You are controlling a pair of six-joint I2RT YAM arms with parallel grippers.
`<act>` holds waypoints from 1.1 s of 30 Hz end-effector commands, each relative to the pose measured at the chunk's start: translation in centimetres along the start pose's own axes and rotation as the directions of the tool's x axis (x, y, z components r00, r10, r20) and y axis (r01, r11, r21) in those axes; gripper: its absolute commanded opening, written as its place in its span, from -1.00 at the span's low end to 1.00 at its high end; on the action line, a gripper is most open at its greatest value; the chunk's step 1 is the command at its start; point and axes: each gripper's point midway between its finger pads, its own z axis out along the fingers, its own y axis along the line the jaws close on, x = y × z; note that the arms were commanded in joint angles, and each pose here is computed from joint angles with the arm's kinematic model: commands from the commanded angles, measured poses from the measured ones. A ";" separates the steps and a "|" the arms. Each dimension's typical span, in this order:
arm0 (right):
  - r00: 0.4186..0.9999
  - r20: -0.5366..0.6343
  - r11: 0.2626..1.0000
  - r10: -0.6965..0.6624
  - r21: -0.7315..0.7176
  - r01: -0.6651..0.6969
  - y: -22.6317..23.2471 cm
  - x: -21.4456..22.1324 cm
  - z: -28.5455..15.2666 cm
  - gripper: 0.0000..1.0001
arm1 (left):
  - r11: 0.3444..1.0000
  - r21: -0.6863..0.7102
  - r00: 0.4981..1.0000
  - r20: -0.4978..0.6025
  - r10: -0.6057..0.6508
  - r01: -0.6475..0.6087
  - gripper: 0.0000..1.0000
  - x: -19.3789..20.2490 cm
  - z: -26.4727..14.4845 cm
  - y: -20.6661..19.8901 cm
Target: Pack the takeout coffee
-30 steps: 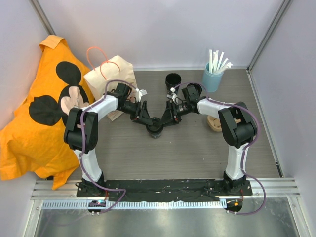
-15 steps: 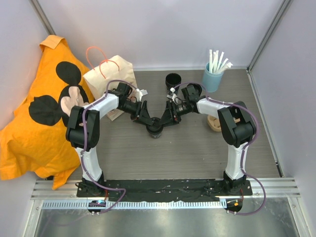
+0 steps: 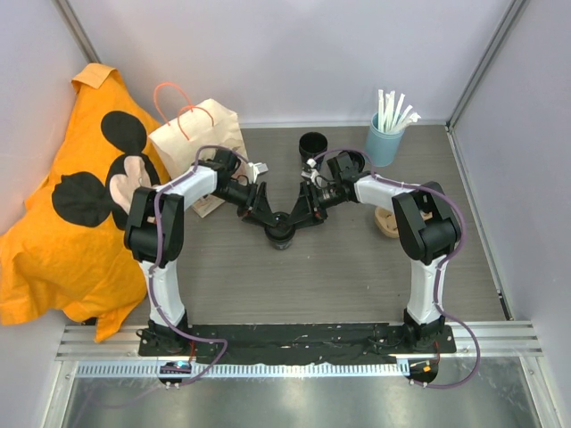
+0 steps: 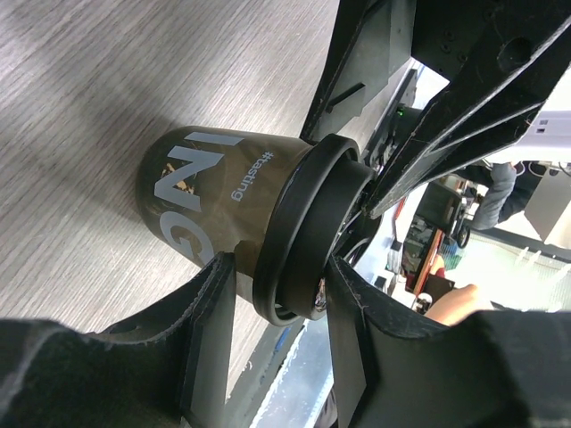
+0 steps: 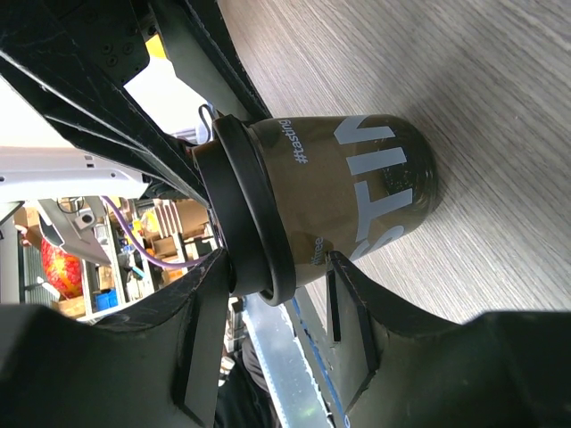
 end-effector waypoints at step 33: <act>0.980 0.015 0.978 -0.196 0.072 0.195 1.8 -1.1 -0.4 0.15 | 0.974 -0.062 0.976 0.001 0.218 -0.217 0.04 -0.7 1.1 -2.3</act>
